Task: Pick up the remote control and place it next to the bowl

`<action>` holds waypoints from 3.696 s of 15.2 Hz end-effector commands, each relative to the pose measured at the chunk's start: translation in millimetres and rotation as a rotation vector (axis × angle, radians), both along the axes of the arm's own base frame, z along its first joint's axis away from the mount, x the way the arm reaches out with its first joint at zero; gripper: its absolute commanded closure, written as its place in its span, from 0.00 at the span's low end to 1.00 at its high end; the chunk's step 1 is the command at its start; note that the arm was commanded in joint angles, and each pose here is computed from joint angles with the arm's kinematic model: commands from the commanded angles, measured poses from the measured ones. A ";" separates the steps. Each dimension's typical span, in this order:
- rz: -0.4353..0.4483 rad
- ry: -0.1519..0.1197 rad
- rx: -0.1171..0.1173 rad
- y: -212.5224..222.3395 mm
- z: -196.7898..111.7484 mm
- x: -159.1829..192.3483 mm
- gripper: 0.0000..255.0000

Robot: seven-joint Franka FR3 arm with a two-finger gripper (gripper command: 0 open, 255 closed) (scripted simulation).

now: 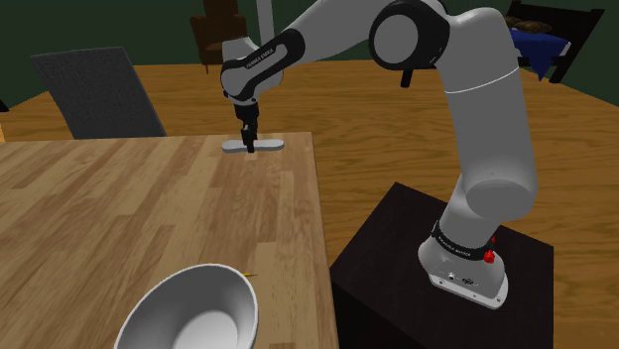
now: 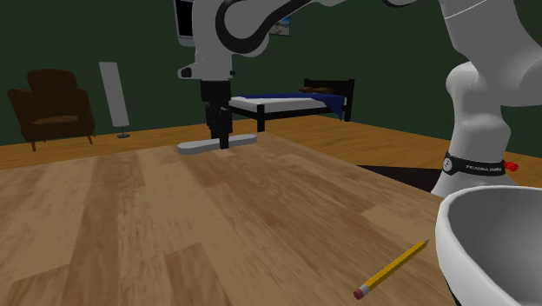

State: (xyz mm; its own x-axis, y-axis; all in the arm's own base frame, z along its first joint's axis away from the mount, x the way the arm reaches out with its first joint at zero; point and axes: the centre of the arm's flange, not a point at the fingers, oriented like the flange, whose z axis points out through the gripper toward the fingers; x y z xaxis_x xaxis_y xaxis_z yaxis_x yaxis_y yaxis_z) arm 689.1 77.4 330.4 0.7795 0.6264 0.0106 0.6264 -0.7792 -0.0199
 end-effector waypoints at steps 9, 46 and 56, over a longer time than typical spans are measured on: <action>0.000 0.000 0.000 -0.2 5.3 0.0 1.00; 0.000 0.000 0.000 51.4 166.1 -60.0 1.00; 0.000 0.000 0.000 137.5 167.0 -160.1 1.00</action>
State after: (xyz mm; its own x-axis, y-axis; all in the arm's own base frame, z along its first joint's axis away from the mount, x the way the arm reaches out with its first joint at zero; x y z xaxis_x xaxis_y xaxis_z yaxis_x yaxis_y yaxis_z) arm 540.2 206.6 496.1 0.7789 0.6271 0.0100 0.6271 -0.7787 -0.0204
